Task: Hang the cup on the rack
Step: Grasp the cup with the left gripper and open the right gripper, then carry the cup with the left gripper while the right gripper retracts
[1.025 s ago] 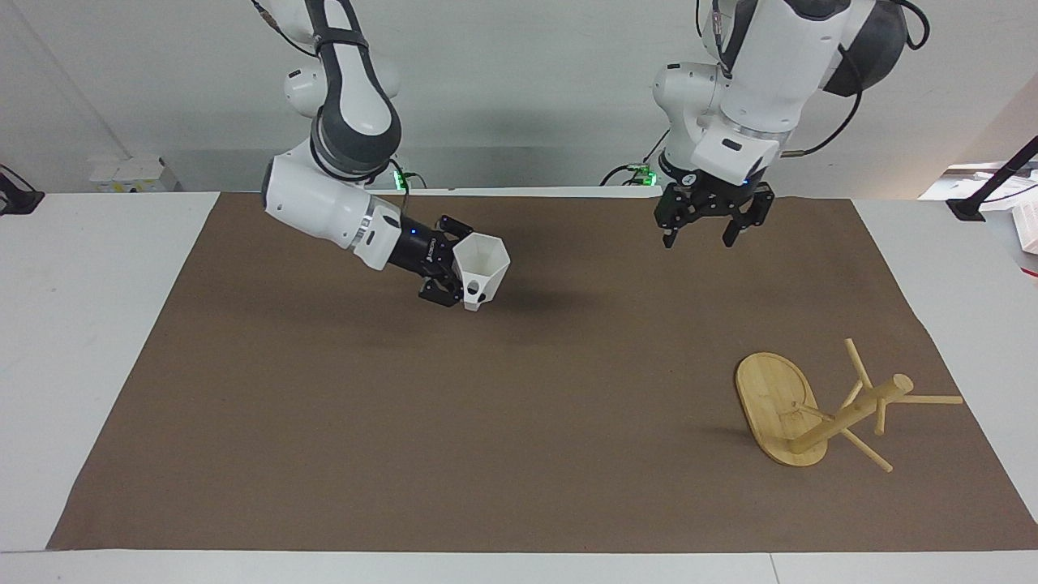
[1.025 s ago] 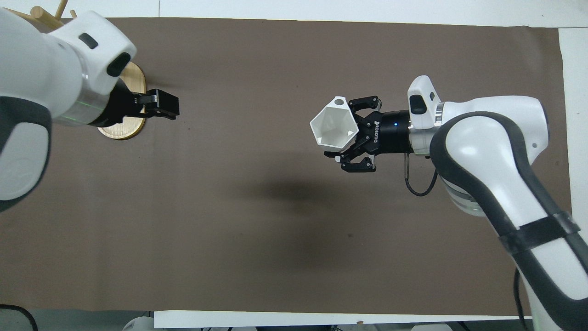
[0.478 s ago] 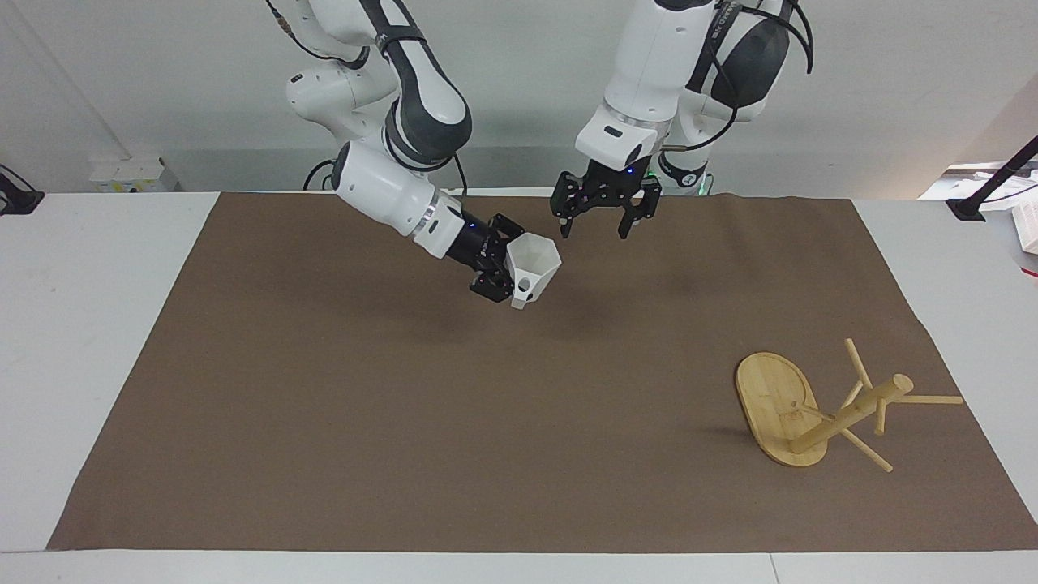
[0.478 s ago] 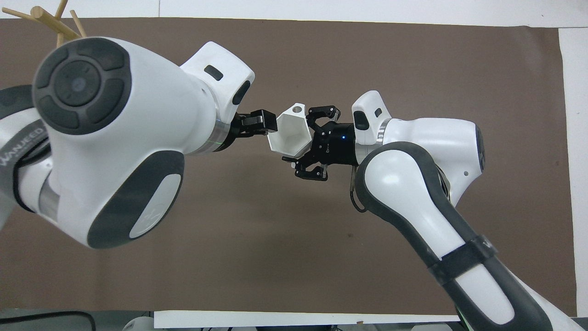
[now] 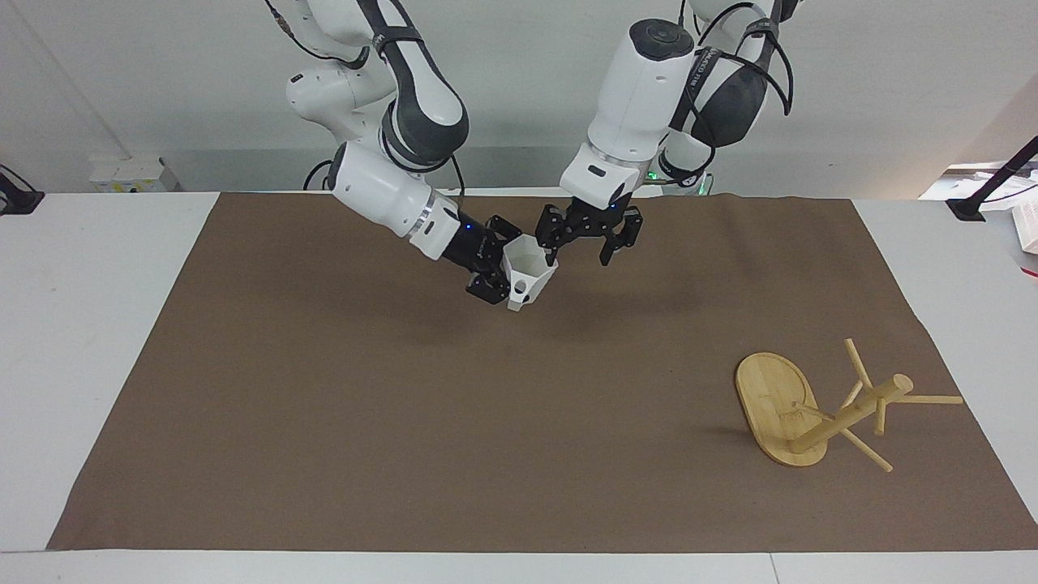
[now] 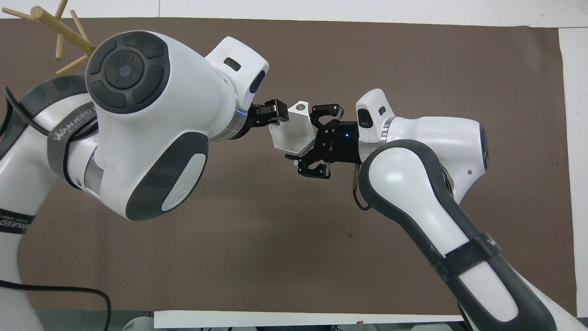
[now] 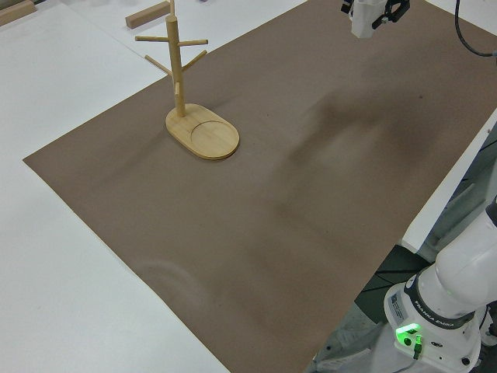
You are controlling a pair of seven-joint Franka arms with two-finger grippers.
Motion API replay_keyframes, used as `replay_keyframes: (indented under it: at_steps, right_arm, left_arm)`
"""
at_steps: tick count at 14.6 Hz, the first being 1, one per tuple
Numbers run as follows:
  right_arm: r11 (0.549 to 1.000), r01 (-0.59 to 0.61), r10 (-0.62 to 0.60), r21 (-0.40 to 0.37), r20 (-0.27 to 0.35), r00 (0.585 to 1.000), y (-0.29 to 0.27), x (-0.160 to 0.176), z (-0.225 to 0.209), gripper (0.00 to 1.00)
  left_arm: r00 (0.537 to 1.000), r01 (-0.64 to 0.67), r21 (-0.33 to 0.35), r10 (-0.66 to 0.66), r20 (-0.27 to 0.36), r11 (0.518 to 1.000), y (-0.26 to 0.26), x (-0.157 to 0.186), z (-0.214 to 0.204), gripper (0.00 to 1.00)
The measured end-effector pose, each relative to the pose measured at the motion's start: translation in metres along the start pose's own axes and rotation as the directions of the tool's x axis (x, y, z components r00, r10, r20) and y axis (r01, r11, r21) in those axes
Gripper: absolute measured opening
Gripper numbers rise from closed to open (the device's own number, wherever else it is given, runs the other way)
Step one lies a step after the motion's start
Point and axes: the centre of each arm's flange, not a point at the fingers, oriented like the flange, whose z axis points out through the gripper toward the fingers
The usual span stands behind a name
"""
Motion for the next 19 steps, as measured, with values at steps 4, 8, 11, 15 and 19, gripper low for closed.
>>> replay_keyframes:
  at_steps: [4, 8, 11, 15, 19]
  right_arm:
    - [1.000, 0.000, 0.000, 0.000, 0.000, 1.000, 0.000, 0.000, 0.000, 0.78]
    - [1.000, 0.000, 0.000, 0.003, 0.001, 1.000, -0.001, 0.000, 0.001, 0.78]
    - [1.000, -0.003, 0.003, 0.005, 0.000, 1.000, -0.002, 0.000, 0.003, 0.78]
    - [1.000, -0.009, 0.009, 0.009, -0.003, 1.000, 0.001, -0.002, -0.001, 1.00]
    - [0.999, -0.017, 0.019, 0.049, -0.043, 0.999, 0.039, -0.038, -0.049, 1.00]
  left_arm:
    - [1.000, -0.008, 0.006, 0.008, 0.018, 1.000, 0.015, -0.016, 0.017, 0.65]
    - [1.000, -0.007, -0.010, 0.007, 0.014, 1.000, 0.016, -0.019, 0.036, 0.18]
    - [0.999, 0.024, -0.011, -0.024, 0.021, 1.000, 0.016, -0.019, 0.036, 0.05]
    - [0.998, 0.060, 0.001, -0.060, 0.026, 0.998, 0.012, -0.017, 0.034, 0.05]
    - [0.983, 0.184, 0.020, -0.184, 0.007, 0.983, -0.010, -0.010, 0.014, 0.05]
